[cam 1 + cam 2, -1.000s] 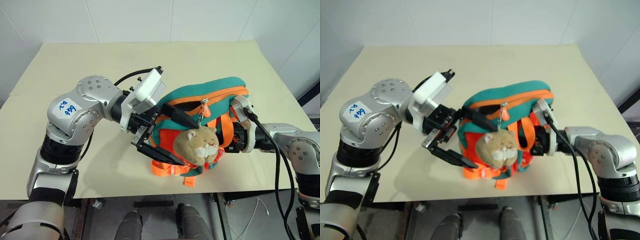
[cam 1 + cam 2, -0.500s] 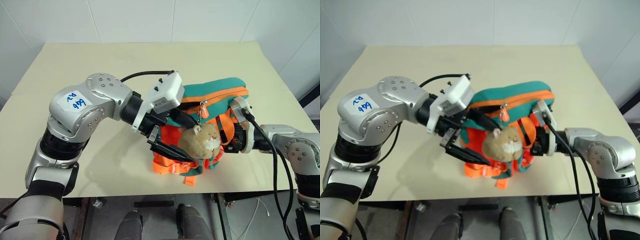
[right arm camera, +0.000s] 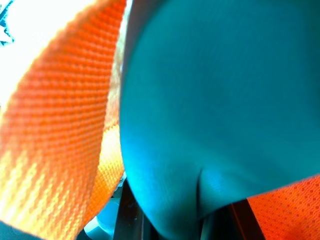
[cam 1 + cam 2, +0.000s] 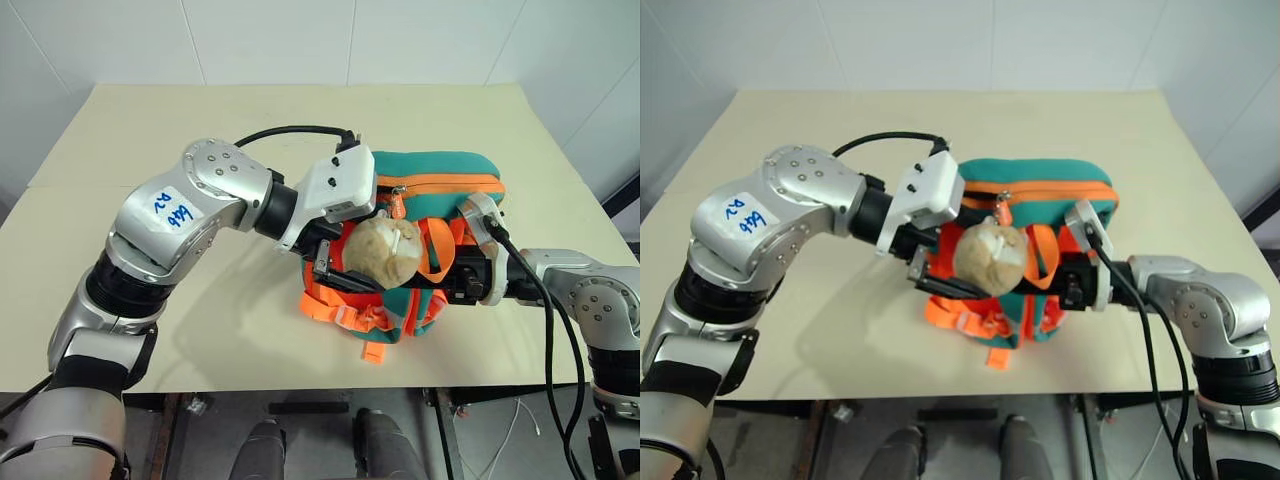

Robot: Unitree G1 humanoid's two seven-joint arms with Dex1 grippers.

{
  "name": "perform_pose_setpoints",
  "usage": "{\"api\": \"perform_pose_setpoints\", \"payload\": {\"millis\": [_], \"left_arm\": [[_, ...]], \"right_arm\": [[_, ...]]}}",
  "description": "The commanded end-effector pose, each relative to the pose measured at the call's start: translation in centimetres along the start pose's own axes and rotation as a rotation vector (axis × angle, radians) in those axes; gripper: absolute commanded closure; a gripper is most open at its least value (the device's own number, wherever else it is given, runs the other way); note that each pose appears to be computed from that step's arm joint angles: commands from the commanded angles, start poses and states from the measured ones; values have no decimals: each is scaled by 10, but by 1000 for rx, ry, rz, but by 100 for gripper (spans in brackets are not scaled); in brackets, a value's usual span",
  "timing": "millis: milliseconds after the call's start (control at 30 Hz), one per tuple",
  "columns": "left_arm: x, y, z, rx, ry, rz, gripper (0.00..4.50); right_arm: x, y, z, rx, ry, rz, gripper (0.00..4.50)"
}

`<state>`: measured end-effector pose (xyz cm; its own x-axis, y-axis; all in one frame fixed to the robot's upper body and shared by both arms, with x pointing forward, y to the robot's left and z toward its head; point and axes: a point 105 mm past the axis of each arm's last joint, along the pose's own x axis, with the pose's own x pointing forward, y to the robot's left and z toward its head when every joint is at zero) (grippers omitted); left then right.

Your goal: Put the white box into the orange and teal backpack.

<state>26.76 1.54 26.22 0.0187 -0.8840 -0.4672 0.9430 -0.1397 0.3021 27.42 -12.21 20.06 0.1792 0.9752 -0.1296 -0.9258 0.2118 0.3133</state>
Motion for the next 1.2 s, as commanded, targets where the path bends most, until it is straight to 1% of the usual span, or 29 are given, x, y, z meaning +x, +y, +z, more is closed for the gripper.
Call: {"api": "perform_pose_setpoints", "payload": {"millis": [33, 100, 167, 267, 367, 433, 533, 567, 667, 767, 867, 1000, 1067, 1200], "left_arm": [[9, 2, 1, -12, -22, 18, 20], [12, 2, 2, -22, -48, 20, 57], [13, 1, 3, -24, -64, 20, 123], [12, -1, 2, -7, -48, 4, 213], [10, -4, 0, -9, -47, -8, 280], [5, -6, 3, -9, -69, -20, 305], [-2, -10, 10, 5, -122, -49, 311], [-11, -13, 11, -5, -139, -78, 311], [-33, -12, 13, -90, -165, -88, 311], [-46, -15, 14, -121, -175, -117, 311], [-61, -16, 11, -142, -163, -127, 311], [-84, -28, 0, -184, -82, -181, 311], [-95, -27, -8, -207, -42, -157, 311], [-113, -15, -15, -230, -18, -53, 311]], "right_arm": [[6, 10, 0, -16, 2, 54, 440], [6, 10, 0, -16, 2, 54, 440], [6, 11, 0, -16, 0, 54, 440], [5, 11, -1, -15, 1, 50, 440], [5, 11, -1, -16, 1, 47, 440], [5, 11, -1, -16, 1, 48, 440], [5, 11, -1, -15, 0, 50, 440], [5, 11, -1, -14, 0, 49, 440], [5, 10, -2, -12, 0, 48, 440], [6, 9, -2, -11, 0, 51, 440], [7, 9, -2, -10, 2, 55, 440], [7, 9, -2, -8, 2, 58, 440], [7, 10, -2, -8, 2, 57, 440], [6, 10, -3, -5, 1, 55, 440]]}}
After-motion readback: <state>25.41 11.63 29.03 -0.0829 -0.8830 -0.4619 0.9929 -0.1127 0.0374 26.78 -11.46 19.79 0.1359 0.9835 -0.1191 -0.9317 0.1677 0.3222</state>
